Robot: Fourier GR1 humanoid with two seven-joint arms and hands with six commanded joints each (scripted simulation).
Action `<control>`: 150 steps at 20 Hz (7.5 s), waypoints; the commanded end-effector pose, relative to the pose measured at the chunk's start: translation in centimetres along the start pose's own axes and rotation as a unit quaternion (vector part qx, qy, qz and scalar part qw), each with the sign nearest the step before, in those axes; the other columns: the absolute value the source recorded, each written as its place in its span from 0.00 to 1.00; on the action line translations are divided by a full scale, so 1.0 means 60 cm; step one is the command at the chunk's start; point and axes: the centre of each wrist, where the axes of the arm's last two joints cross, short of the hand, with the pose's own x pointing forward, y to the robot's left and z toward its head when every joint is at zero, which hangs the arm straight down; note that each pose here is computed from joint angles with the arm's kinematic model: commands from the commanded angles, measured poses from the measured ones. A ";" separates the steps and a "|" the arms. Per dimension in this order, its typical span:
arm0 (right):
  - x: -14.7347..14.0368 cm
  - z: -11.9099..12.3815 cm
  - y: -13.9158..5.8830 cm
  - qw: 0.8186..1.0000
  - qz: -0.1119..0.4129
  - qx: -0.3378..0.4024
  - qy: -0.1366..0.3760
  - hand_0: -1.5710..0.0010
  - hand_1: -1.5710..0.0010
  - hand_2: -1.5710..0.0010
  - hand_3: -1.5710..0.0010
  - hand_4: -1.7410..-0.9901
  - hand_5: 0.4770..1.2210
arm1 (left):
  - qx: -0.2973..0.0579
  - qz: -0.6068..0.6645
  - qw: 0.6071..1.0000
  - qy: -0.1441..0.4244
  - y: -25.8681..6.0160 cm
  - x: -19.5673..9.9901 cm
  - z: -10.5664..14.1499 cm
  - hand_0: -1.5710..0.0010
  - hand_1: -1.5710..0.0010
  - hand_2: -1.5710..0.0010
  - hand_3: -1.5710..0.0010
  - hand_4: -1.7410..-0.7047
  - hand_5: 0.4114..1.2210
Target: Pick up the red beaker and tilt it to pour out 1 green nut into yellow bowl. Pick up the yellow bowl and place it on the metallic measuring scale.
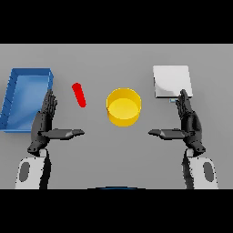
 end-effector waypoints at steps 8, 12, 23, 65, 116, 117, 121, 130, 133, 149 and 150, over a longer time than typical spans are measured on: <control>0.006 0.018 0.005 0.991 0.114 0.015 -0.062 1.00 1.00 1.00 1.00 0.67 0.27 | -0.027 -0.058 0.998 -0.015 -0.018 0.014 0.012 1.00 1.00 1.00 1.00 0.52 0.29; 0.014 0.038 0.009 0.984 0.162 0.020 -0.069 1.00 1.00 1.00 1.00 0.67 0.27 | -0.035 -0.092 0.995 -0.005 -0.019 0.028 0.028 1.00 1.00 1.00 1.00 0.50 0.31; 0.023 0.041 0.011 0.989 0.124 0.035 -0.074 1.00 1.00 1.00 1.00 0.58 0.27 | -0.067 -0.102 0.992 0.023 -0.044 0.005 -0.050 1.00 1.00 1.00 1.00 0.35 0.41; 0.023 0.032 0.014 0.987 0.133 0.034 -0.083 1.00 1.00 1.00 1.00 0.65 0.26 | -0.035 -0.117 0.990 -0.071 -0.118 0.039 -0.207 0.02 0.02 0.02 0.02 0.02 0.85; 0.023 0.038 0.023 0.983 0.164 0.009 -0.082 1.00 1.00 1.00 1.00 0.78 0.22 | -0.297 -0.916 0.104 -0.249 -0.353 0.195 -0.260 0.00 0.00 0.00 0.00 0.02 1.00; 0.022 0.037 0.018 0.985 0.157 0.007 -0.078 1.00 1.00 1.00 1.00 0.78 0.21 | -0.292 -0.917 0.093 -0.255 -0.361 0.194 -0.256 0.00 0.00 0.00 0.00 0.02 1.00; 0.021 0.041 0.018 0.986 0.146 0.008 -0.086 1.00 1.00 1.00 1.00 0.78 0.21 | -0.290 -0.919 0.061 -0.261 -0.369 0.237 -0.268 0.00 0.00 0.00 0.00 0.02 1.00; 0.019 0.034 0.028 0.985 0.141 0.025 -0.097 1.00 1.00 1.00 1.00 0.77 0.25 | -0.118 -0.943 0.227 -0.214 -0.290 0.490 -0.356 0.00 0.00 0.00 0.13 0.01 1.00; 0.025 0.025 0.028 0.983 0.158 0.012 -0.094 1.00 1.00 1.00 1.00 0.79 0.22 | -0.085 -0.887 0.425 -0.160 -0.221 0.547 -0.378 0.00 0.00 0.00 0.07 0.01 1.00; 0.028 0.019 0.028 0.984 0.127 0.055 -0.113 1.00 1.00 1.00 1.00 0.76 0.27 | 0.192 -0.429 0.874 0.124 0.185 0.379 -0.378 0.00 0.00 0.00 0.03 0.00 1.00; 0.024 0.022 0.025 0.984 0.128 0.057 -0.112 1.00 1.00 1.00 1.00 0.75 0.28 | 0.199 -0.414 0.877 0.143 0.196 0.361 -0.373 0.00 0.00 0.00 0.05 0.00 1.00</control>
